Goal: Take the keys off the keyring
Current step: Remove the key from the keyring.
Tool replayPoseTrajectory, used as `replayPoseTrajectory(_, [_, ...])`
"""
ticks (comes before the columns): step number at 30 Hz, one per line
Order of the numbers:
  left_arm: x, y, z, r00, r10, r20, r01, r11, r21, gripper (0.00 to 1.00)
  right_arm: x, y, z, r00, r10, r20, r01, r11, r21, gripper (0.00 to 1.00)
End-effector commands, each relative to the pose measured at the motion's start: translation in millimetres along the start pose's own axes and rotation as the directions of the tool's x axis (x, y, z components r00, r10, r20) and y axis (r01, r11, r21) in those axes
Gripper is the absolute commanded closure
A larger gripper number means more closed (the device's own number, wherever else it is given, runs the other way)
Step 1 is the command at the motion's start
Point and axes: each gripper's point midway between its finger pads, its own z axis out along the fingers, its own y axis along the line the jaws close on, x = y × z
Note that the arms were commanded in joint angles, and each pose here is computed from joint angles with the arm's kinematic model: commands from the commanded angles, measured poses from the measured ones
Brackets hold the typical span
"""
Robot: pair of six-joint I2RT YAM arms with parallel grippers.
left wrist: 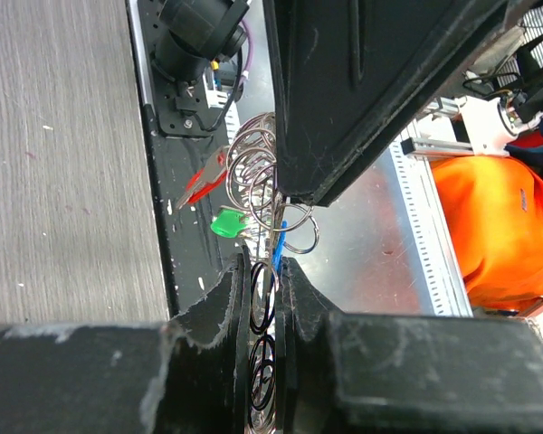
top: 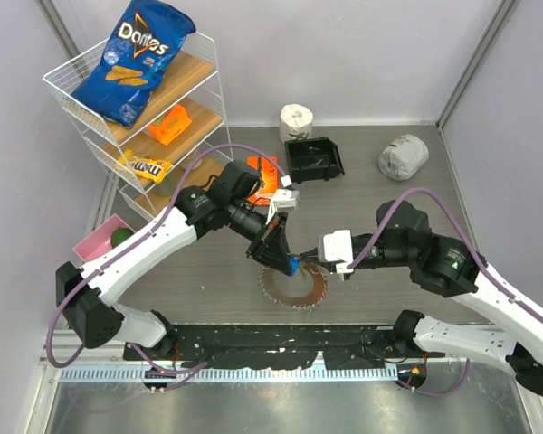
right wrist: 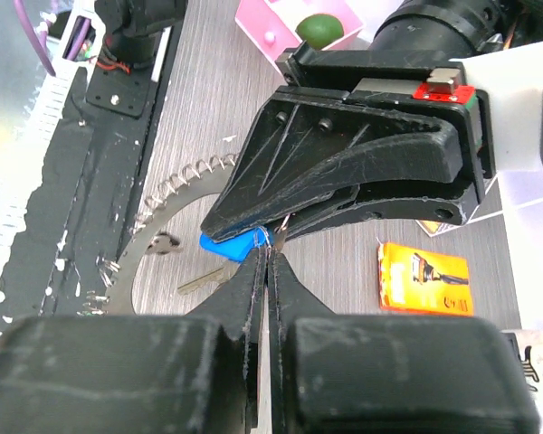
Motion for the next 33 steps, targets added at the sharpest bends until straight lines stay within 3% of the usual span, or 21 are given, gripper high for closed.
replayPoseTrajectory(1, [-4, -8, -7, 0.996, 0.088, 0.021, -0.089, 0.996, 0.007, 1.0, -38, -7, -10, 0.985, -0.001, 0.172, -0.001, 1.0, 0.011, 0.95])
replayPoseTrajectory(8, [-1, -5, -6, 0.994, 0.11, 0.022, -0.11, 0.994, 0.018, 1.0, -41, -16, -16, 0.931, 0.076, 0.358, -0.076, 0.997, -0.014, 0.95])
replayPoseTrajectory(9, [-2, -7, -6, 0.993, 0.115, 0.029, -0.116, 0.993, 0.034, 1.0, -50, -24, -22, 0.915, 0.034, 0.401, -0.047, 0.999, 0.024, 0.95])
replayPoseTrajectory(10, [-3, -8, -6, 0.993, 0.115, 0.034, -0.117, 0.992, 0.045, 1.0, -44, -18, -20, 0.909, 0.085, 0.409, -0.087, 0.996, -0.012, 0.95])
replayPoseTrajectory(11, [-3, -9, -7, 0.993, 0.113, 0.037, -0.115, 0.992, 0.051, 1.0, -53, -25, -25, 0.893, 0.028, 0.449, -0.042, 0.999, 0.02, 0.95])
replayPoseTrajectory(21, [0, 4, -9, 0.996, 0.079, 0.043, -0.081, 0.995, 0.065, 1.0, -70, -45, -41, 0.842, 0.004, 0.539, -0.034, 0.998, 0.045, 0.95])
replayPoseTrajectory(24, [0, 12, -10, 0.995, 0.083, 0.046, -0.086, 0.995, 0.047, 1.0, -67, -54, -40, 0.819, 0.063, 0.57, -0.1, 0.994, 0.035, 0.95])
replayPoseTrajectory(25, [1, 15, -10, 0.996, 0.078, 0.048, -0.08, 0.996, 0.045, 1.0, -74, -59, -44, 0.802, 0.017, 0.598, -0.068, 0.996, 0.062, 0.95])
replayPoseTrajectory(29, [-6, 27, -12, 0.993, 0.092, 0.075, -0.093, 0.996, 0.016, 1.0, -78, -72, -49, 0.729, 0.109, 0.676, -0.168, 0.986, 0.021, 0.95])
replayPoseTrajectory(33, [-24, 47, -19, 0.983, 0.128, 0.131, -0.119, 0.99, -0.074, 1.0, -73, -85, -46, 0.711, 0.149, 0.688, -0.2, 0.98, -0.006, 0.95])
